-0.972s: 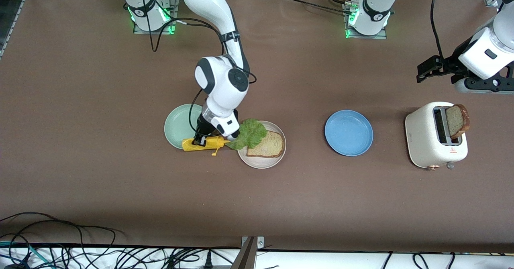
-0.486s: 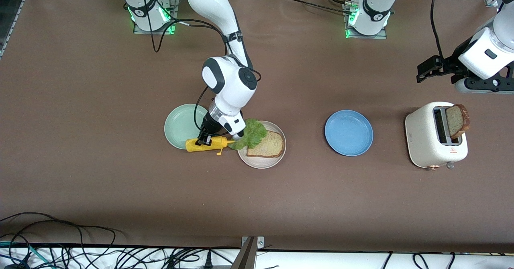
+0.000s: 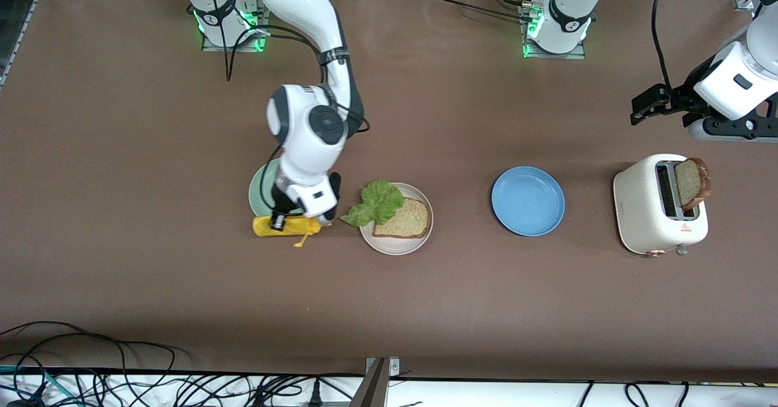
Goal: Make sandwich on beige plate with both arms
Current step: 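Carry the yellow bottle back beside the mint-green plate with the right gripper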
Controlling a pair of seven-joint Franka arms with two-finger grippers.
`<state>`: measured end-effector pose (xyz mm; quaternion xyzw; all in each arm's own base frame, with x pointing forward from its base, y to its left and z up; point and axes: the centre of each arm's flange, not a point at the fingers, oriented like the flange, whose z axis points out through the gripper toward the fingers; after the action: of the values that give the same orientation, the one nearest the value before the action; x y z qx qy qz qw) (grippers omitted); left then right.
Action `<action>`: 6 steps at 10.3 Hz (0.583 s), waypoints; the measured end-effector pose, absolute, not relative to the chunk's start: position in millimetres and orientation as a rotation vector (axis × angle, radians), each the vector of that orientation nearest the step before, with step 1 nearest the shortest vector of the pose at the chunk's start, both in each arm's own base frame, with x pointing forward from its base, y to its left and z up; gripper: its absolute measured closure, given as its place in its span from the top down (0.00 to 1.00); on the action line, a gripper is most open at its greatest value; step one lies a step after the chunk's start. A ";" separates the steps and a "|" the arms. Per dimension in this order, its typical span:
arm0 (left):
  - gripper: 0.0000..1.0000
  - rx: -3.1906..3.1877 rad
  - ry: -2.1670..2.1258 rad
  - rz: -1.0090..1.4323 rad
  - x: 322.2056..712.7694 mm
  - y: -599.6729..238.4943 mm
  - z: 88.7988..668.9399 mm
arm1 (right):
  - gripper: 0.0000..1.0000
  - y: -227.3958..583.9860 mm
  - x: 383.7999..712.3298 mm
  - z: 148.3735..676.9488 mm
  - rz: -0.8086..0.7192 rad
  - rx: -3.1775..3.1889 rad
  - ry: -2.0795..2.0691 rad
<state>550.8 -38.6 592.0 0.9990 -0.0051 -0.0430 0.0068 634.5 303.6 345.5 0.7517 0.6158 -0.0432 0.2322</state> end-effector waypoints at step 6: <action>1.00 3.125 -0.015 -0.134 550.8 -38.4 592.0 | 0.10 35.5 661.7 400.9 -0.042 2.756 1.750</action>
<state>550.8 -38.4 592.0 0.9990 -0.0049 -0.0430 0.0068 661.7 35.5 400.9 0.8425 0.5350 -0.0129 -0.0615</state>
